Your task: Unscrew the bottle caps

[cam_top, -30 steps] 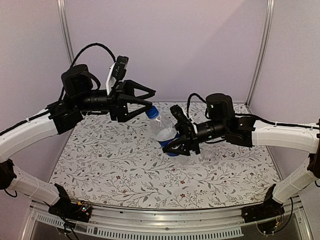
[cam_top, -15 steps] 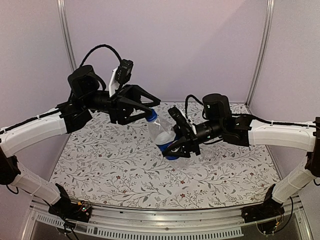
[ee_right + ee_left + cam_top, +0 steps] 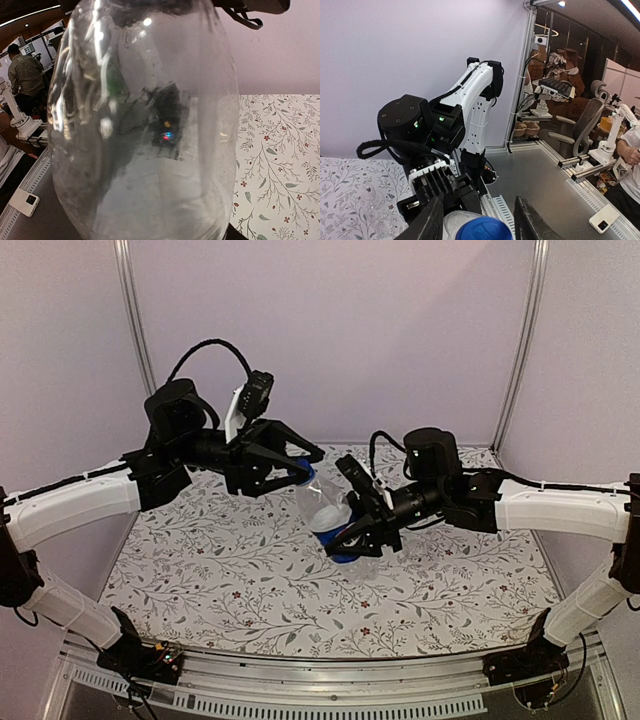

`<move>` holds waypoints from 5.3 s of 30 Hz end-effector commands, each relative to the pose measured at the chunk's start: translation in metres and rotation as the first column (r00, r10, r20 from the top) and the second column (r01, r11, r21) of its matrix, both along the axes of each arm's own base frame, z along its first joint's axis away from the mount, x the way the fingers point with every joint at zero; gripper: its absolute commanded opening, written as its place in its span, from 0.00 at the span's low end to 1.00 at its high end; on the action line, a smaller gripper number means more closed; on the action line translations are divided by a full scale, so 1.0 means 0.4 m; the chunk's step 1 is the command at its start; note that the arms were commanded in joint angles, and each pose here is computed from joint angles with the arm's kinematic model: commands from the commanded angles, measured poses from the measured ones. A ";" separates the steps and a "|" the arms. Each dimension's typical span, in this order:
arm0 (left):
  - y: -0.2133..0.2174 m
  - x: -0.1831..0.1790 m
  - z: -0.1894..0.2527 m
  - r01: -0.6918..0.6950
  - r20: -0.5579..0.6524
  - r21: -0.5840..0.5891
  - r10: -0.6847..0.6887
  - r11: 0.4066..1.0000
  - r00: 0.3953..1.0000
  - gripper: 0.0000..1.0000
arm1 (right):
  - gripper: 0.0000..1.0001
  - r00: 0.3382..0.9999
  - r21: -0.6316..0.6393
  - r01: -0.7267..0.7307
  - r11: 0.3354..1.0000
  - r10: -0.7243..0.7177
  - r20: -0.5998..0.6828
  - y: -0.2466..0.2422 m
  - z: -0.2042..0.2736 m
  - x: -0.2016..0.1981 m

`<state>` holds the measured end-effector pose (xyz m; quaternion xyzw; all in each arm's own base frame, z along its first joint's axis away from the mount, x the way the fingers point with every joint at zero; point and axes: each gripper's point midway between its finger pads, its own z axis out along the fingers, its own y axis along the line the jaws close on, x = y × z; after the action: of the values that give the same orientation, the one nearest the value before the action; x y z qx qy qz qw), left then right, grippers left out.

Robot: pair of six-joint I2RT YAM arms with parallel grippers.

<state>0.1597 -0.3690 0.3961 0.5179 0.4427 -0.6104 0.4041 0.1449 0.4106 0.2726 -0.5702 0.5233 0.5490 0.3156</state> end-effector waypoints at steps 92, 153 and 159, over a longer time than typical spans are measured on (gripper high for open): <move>0.056 0.037 0.096 -0.294 0.024 -0.056 0.296 0.954 0.955 0.85 | 0.47 0.991 -0.002 0.114 0.994 -0.113 0.073 -0.028 0.025 0.050; -0.008 0.026 -0.008 -0.131 -0.015 0.002 0.131 0.991 0.991 0.31 | 0.47 0.999 0.003 0.044 0.999 -0.044 0.005 -0.006 0.024 0.039; -0.003 0.040 -0.003 -0.194 -0.026 0.005 0.194 0.981 0.981 0.22 | 0.47 0.988 -0.032 0.154 0.987 -0.154 0.026 -0.003 0.010 0.084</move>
<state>0.1717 -0.3718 0.4014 0.4796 0.4725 -0.5849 0.4524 0.1569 0.4066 0.2756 -0.5606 0.5401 0.5394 0.3209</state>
